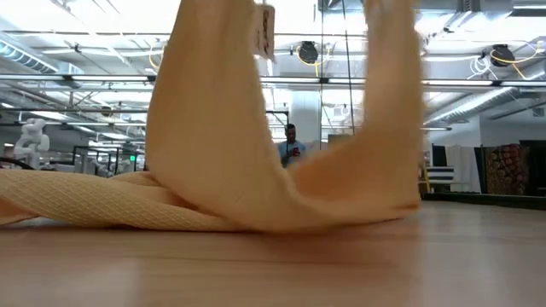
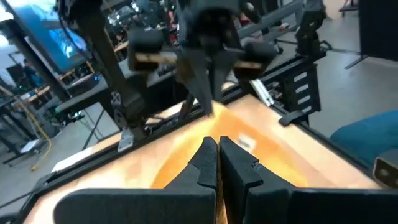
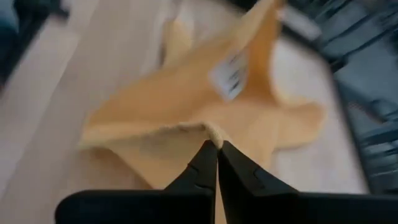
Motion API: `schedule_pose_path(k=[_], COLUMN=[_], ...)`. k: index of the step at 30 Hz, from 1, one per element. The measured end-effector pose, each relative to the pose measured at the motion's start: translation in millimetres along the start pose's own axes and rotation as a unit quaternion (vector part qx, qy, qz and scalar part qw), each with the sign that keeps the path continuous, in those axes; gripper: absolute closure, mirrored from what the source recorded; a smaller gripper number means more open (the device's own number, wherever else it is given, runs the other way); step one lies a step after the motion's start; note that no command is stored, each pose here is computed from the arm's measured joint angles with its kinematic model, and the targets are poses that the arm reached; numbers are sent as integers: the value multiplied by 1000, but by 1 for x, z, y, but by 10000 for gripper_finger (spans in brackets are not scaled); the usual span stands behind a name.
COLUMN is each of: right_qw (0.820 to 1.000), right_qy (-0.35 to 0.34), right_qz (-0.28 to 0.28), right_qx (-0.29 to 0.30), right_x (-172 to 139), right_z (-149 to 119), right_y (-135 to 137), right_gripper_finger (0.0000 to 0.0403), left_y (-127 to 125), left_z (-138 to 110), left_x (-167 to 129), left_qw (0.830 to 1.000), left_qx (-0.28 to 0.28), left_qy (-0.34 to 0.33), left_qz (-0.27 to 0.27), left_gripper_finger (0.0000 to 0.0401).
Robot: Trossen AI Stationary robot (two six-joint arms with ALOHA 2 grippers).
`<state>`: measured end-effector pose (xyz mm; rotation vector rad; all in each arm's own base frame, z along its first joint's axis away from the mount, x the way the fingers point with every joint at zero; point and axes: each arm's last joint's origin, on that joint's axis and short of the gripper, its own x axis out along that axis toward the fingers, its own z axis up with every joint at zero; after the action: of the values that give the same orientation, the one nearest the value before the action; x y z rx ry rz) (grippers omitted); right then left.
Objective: Roll towel
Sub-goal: Roll the yellow towel
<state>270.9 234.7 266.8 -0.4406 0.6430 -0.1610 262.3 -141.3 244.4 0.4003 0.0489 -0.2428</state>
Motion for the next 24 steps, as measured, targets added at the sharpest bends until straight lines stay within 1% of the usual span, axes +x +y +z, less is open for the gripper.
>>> schedule_pose_path(k=[2, 5, 8, 12, 15, 18, 21, 24], right_qw=[999, 997, 996, 995, 990, 985, 981, 976], right_qy=[-22, -45, -58, -61, -65, -67, -64, -55], right_qz=[-27, -57, -70, -81, -122, -161, -183, -207], right_qx=[1, 3, 5, -2, -7, 2, 18, 27], right_x=[-15, -36, -52, -71, -85, -97, -104, -108], right_z=[7, 12, 14, 12, 9, 6, 5, 3], right_y=[-5, -12, -22, -44, -71, -104, -136, -164], right_gripper_finger=[402, 403, 403, 403, 403, 403, 402, 402], left_y=[-1, 1, 4, 21, 39, 61, 81, 98], left_z=[6, 21, 39, 56, 64, 67, 64, 58], left_x=[-4, -17, -33, -52, -63, -70, -72, -70], left_qw=[1000, 998, 993, 987, 980, 969, 962, 959], left_qx=[3, 4, 24, 31, 20, 9, 9, 21], left_qy=[-5, -17, -44, -73, -94, -111, -116, -110], left_qz=[14, 67, 103, 143, 174, 219, 246, 262], left_gripper_finger=[399, 399, 399, 399, 399, 399, 399, 399])
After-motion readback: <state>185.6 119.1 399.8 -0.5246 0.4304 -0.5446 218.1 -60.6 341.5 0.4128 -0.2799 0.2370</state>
